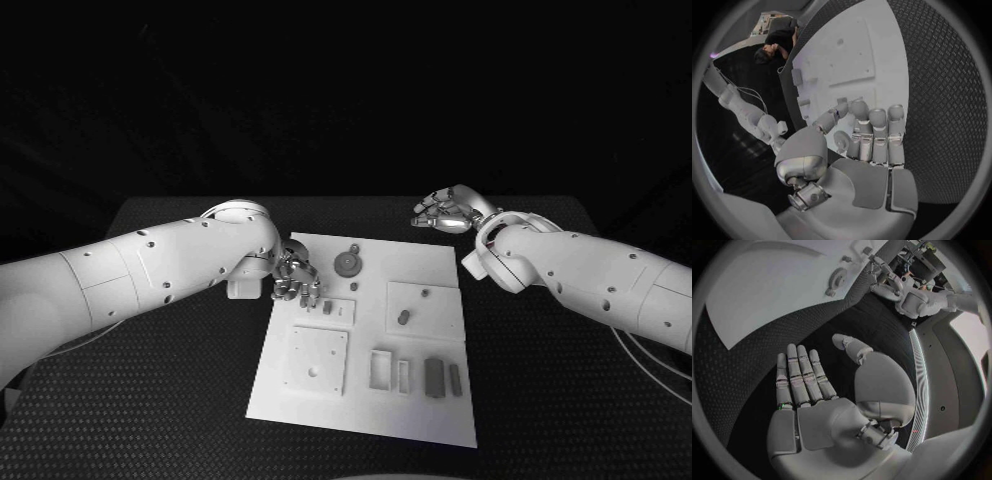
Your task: Assemble the parts on the task board
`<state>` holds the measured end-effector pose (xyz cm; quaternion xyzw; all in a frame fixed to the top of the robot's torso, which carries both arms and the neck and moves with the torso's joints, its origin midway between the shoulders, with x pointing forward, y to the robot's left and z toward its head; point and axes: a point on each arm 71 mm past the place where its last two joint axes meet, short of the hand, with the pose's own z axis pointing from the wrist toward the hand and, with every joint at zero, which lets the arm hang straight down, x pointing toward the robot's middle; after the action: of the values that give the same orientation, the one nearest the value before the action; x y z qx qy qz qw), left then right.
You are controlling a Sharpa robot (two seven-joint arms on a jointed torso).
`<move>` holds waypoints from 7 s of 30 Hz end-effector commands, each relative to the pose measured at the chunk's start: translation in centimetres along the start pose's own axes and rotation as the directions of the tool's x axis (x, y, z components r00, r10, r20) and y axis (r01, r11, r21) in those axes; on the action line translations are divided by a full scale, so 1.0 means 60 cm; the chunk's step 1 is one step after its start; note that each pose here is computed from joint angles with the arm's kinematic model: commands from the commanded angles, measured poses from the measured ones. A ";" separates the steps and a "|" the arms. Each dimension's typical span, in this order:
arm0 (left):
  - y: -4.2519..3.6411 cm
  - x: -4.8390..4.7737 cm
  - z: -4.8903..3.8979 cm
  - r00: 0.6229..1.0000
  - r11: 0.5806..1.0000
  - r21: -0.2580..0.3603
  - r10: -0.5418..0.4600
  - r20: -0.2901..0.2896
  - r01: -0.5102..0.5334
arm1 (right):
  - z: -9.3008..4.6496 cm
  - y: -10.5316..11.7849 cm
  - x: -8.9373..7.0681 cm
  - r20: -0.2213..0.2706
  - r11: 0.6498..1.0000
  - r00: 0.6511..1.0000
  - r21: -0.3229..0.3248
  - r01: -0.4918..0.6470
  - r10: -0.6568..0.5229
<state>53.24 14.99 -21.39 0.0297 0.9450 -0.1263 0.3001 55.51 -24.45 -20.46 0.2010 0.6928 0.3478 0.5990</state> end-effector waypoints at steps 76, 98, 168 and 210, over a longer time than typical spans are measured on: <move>0.003 0.009 0.010 0.999 0.998 -0.037 0.049 -0.022 -0.050 | 0.003 0.005 0.007 -0.017 1.000 1.000 -0.012 -0.001 0.000; 0.009 0.012 0.012 0.997 0.996 -0.061 0.070 -0.025 -0.072 | 0.003 0.005 0.006 -0.016 1.000 1.000 -0.012 0.000 0.000; 0.023 0.010 0.010 0.997 0.997 -0.074 0.023 0.071 -0.018 | 0.002 0.003 0.005 -0.014 1.000 1.000 -0.011 0.000 0.000; -0.065 0.013 0.011 0.737 0.818 0.404 0.037 0.675 -0.411 | 0.004 -0.003 0.001 -0.006 1.000 1.000 -0.003 0.002 -0.002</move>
<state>52.70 11.51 -21.76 0.1399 0.7260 -0.3487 0.5760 55.79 -24.50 -20.62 0.2024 0.6930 0.3447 0.6000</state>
